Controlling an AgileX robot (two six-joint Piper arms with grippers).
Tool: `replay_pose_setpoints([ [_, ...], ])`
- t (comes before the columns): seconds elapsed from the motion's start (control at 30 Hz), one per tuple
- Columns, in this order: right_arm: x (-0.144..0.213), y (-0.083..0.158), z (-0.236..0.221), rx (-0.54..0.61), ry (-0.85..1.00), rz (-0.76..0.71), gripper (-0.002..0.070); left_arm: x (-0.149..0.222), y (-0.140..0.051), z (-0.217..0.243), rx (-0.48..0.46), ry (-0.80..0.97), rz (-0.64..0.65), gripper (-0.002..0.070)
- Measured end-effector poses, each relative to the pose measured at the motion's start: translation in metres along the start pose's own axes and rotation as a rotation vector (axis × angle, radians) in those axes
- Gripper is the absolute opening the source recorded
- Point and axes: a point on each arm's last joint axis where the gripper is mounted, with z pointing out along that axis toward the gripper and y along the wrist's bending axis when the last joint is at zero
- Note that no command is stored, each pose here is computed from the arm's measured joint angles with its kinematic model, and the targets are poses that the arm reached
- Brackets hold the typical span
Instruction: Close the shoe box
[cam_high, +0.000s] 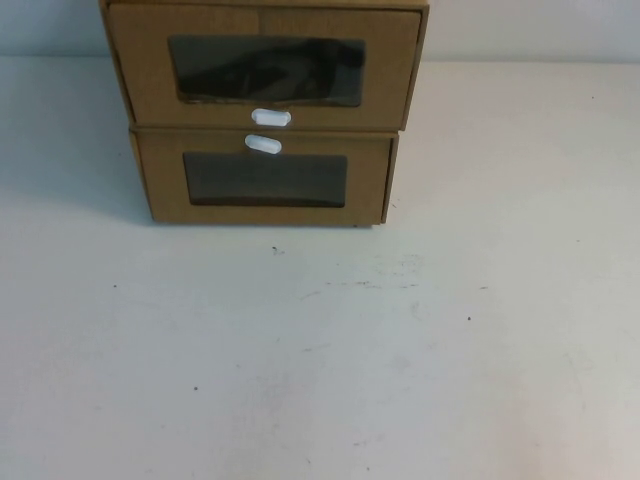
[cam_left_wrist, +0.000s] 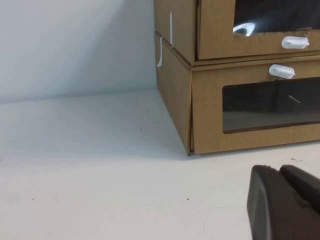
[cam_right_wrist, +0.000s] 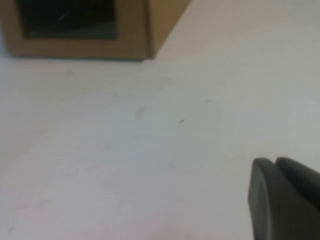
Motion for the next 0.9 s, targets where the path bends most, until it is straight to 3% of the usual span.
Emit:
replay_pose_setpoints([
  [0.13, -0.0030, -0.0091, -0.0033, 0.149, -0.058, 0.035, -0.0012, 0.0000, 0.0000, 0.0000, 0.000, 0.000, 0.000, -0.0003],
  [0.27, -0.0026, -0.0120, -0.0073, 0.208, -0.084, 0.047, -0.0012, 0.0000, 0.0000, 0.0000, 0.000, 0.000, 0.000, -0.0003],
  [0.8, 0.0011, -0.0093, -0.0067, 0.179, -0.055, 0.173, -0.0012, 0.0005, 0.0000, 0.0001, 0.000, 0.002, 0.000, -0.0003],
  [0.9, 0.0029, -0.0080, -0.0064, 0.168, -0.029, 0.110, -0.0012, 0.0005, 0.0000, 0.0001, 0.000, 0.002, 0.000, -0.0003],
])
